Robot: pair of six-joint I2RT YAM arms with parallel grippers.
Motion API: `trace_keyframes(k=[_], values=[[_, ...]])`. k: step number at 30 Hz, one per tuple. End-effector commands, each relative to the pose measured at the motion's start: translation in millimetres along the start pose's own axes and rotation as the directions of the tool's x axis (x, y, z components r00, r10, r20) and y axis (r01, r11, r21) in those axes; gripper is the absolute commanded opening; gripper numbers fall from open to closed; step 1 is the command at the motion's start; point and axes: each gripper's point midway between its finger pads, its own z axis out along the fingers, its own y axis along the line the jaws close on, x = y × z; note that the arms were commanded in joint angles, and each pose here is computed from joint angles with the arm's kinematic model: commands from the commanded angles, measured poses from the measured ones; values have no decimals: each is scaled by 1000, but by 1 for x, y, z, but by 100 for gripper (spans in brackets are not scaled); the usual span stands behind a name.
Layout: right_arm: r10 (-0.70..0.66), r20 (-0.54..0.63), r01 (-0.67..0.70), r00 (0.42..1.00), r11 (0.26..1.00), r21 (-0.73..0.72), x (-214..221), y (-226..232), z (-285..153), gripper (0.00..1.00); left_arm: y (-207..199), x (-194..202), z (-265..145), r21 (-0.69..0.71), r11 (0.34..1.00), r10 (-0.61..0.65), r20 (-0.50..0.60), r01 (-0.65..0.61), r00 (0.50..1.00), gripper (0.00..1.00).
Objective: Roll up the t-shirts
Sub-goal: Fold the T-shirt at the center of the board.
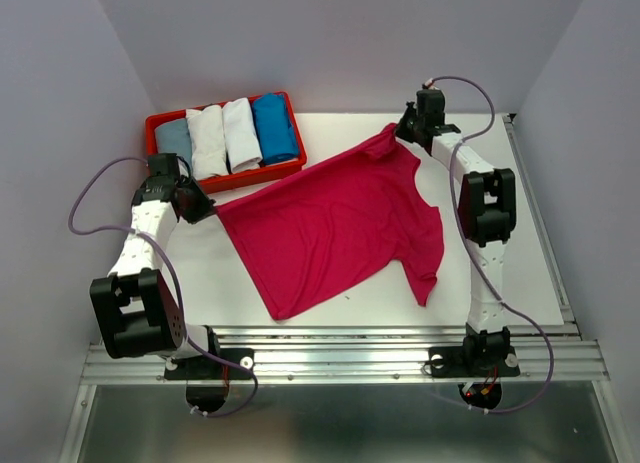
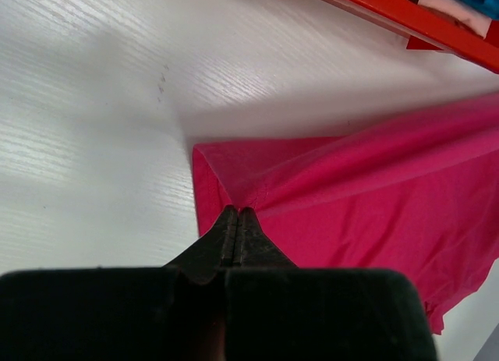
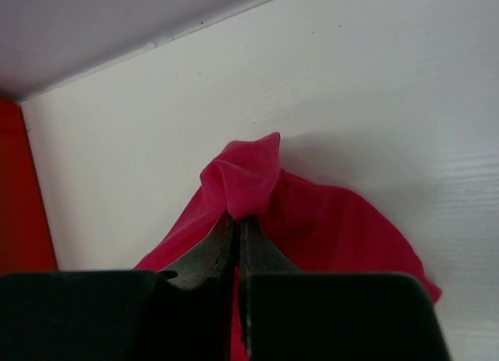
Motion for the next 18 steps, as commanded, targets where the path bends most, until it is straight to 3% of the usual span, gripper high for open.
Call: trace_keyframes(k=[1, 18], values=[[26, 122, -27, 992, 1000, 12, -59, 2, -53, 1, 5, -2, -15, -6, 1000, 20, 35, -20, 999, 0], [66, -71, -52, 995, 982, 183, 25, -48, -108, 1, 13, 40, -19, 13, 1000, 11, -23, -11, 1000, 0]])
